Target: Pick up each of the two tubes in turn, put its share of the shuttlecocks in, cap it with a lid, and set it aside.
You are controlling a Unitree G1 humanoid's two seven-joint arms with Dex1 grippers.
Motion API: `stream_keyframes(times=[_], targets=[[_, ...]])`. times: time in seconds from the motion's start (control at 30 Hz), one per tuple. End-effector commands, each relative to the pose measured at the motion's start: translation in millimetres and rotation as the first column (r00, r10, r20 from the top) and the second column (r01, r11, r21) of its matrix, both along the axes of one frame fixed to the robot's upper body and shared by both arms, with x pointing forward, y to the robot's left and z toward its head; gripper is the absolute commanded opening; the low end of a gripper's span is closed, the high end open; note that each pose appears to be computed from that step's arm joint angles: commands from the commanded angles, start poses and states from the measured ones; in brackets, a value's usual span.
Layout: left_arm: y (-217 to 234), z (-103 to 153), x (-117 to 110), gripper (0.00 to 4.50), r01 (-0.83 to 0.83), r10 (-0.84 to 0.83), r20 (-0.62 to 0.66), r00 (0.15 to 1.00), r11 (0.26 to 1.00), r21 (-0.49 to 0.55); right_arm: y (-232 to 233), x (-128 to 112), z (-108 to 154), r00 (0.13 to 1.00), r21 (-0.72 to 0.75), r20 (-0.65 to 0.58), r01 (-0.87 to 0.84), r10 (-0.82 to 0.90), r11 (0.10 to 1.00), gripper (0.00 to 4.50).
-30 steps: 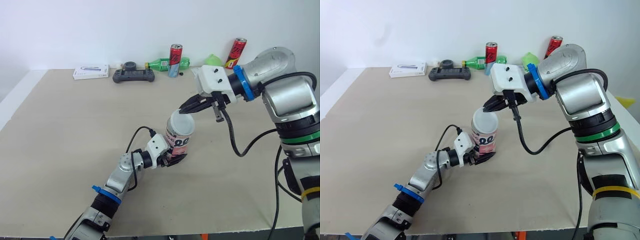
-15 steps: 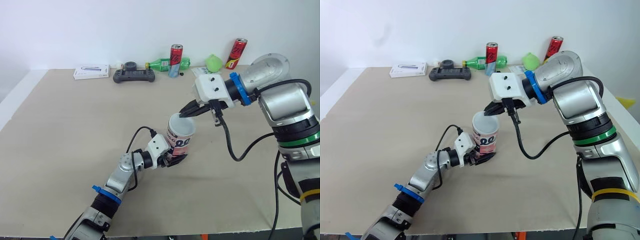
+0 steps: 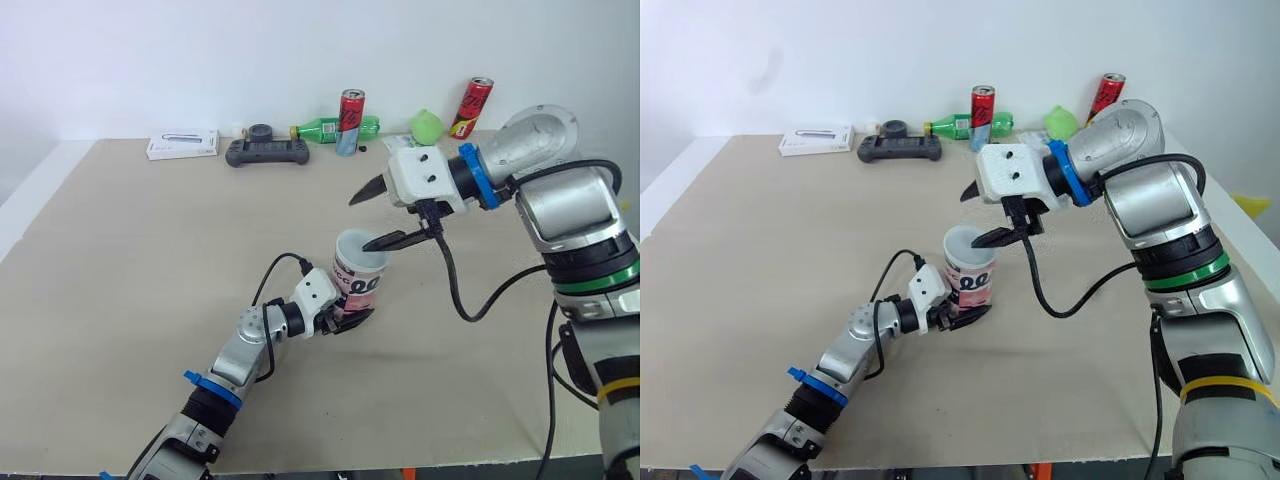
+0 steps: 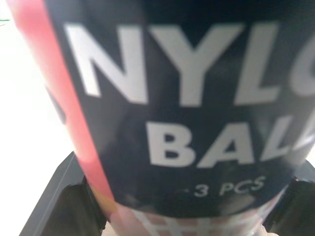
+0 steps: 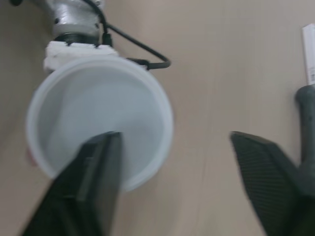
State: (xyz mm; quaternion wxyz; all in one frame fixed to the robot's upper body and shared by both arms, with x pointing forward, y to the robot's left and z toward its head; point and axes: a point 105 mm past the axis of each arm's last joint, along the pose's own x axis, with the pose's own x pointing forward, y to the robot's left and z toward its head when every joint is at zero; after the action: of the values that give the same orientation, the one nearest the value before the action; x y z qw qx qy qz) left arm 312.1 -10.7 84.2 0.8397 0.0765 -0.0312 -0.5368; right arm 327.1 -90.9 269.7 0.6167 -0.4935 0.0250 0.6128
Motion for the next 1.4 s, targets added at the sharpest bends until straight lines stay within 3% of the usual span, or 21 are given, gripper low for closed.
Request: stream_keyframes(times=[0.03,0.13,0.23,0.27,0.37,0.73,1.03,1.3,1.4], targets=[[8.6,-26.0,-1.8,3.1,-0.019,0.024,-0.085,0.996,0.998,0.065,1.1,-1.0,29.4,1.0,0.096,0.028,0.006,-0.009,0.995,4.32],[8.8,-26.3,-2.4,3.1,-0.017,0.022,-0.086,0.996,0.998,0.065,3.4,-8.9,39.9,1.0,0.149,-0.008,-0.014,0.016,0.989,3.36],[8.9,-26.3,-2.4,3.1,-0.015,0.021,-0.088,0.996,0.998,0.065,5.6,-18.1,40.1,0.996,0.185,-0.079,-0.032,0.048,0.982,1.95],[8.9,-26.4,-2.4,3.1,-0.014,0.02,-0.088,0.996,0.998,0.065,5.8,-19.6,38.4,0.994,0.185,-0.095,-0.033,0.051,0.982,1.3],[8.1,-26.8,-2.9,3.1,-0.012,0.018,-0.09,0.996,0.998,0.065,6.1,-21.9,24.6,0.989,0.176,-0.142,-0.017,0.043,0.984,0.02],[8.8,-27.1,-3.6,3.1,-0.014,0.02,-0.09,0.996,0.998,0.068,2.7,-8.6,-34.1,0.976,0.07,-0.214,0.057,-0.04,0.996,0.02],[9.2,-27.5,-5.3,3.1,-0.017,0.023,-0.095,0.995,0.998,0.067,-4.8,-15.3,-68.8,0.977,-0.081,-0.21,0.022,-0.039,0.996,0.02],[9.1,-27.8,-5.4,3.1,-0.016,0.022,-0.097,0.995,0.998,0.067,-7.1,-21.3,-76.6,0.981,-0.114,-0.193,0.003,-0.025,0.994,0.02],[9.2,-27.7,-5.1,3.1,-0.014,0.02,-0.097,0.995,0.998,0.067,-7.2,-22.3,-54.9,0.973,0.012,-0.226,0.044,-0.04,0.999,0.02]])
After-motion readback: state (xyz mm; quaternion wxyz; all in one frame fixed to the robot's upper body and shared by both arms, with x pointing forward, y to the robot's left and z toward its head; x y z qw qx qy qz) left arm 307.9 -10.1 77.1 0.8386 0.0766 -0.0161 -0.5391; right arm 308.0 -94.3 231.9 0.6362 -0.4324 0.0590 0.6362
